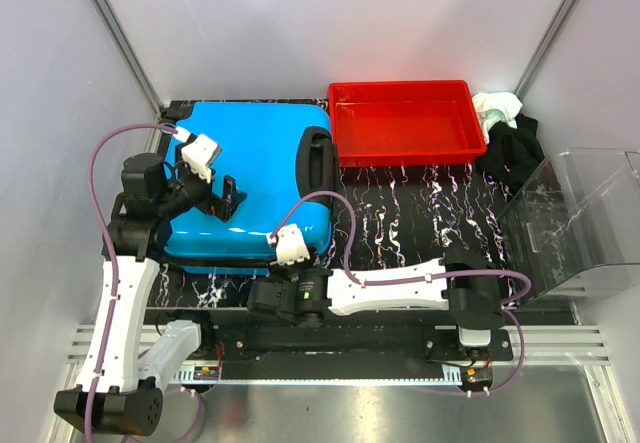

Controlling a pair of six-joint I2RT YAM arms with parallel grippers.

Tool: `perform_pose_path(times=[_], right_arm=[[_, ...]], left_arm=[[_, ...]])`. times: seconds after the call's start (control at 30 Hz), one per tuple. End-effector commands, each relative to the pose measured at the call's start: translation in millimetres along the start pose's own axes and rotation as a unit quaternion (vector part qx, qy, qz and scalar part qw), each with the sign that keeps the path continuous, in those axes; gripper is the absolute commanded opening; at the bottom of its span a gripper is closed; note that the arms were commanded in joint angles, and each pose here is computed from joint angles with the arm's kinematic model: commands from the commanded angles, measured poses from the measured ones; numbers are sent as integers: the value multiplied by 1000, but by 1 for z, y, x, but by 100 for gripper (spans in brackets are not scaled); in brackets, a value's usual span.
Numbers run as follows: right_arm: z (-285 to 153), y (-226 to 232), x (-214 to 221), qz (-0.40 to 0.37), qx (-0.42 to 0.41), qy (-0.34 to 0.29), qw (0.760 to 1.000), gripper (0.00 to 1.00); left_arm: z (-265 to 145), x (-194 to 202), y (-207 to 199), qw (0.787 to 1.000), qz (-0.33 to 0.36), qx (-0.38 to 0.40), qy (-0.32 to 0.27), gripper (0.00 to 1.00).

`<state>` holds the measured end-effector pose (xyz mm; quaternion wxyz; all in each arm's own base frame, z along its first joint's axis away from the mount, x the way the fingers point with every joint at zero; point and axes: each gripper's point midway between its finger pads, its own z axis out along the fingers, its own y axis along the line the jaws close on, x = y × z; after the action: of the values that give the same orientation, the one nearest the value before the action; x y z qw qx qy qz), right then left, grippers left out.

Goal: Open, take out, and arrange the luggage

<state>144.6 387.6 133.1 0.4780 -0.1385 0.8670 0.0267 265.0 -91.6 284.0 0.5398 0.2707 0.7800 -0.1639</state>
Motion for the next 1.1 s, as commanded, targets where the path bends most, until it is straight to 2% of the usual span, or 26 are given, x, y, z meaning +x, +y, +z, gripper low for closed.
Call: perform_pose_path(times=[0.0,0.3,0.47,0.57,0.67,0.87,1.07], right_arm=[[7,15,-21,55,17,-56,997,60],[20,-4,-13,65,43,-40,996,51],[15,-7,-17,61,38,-36,997,39],[14,-16,-14,73,44,-40,996,36],[12,-22,-22,72,51,-50,995,35],[8,-6,-30,59,20,-38,997,45],[11,-12,-30,70,27,-43,996,43]], left_arm=[[0,-18,0,999,32,7,-31,97],[-2,-17,-3,999,42,14,-31,97],[-3,-16,-3,999,43,12,-29,97],[-2,-15,-2,999,43,10,-26,97],[0,-14,-2,999,40,14,-25,97],[0,-14,-1,999,42,13,-24,98],[0,-13,-2,999,44,13,-25,98]])
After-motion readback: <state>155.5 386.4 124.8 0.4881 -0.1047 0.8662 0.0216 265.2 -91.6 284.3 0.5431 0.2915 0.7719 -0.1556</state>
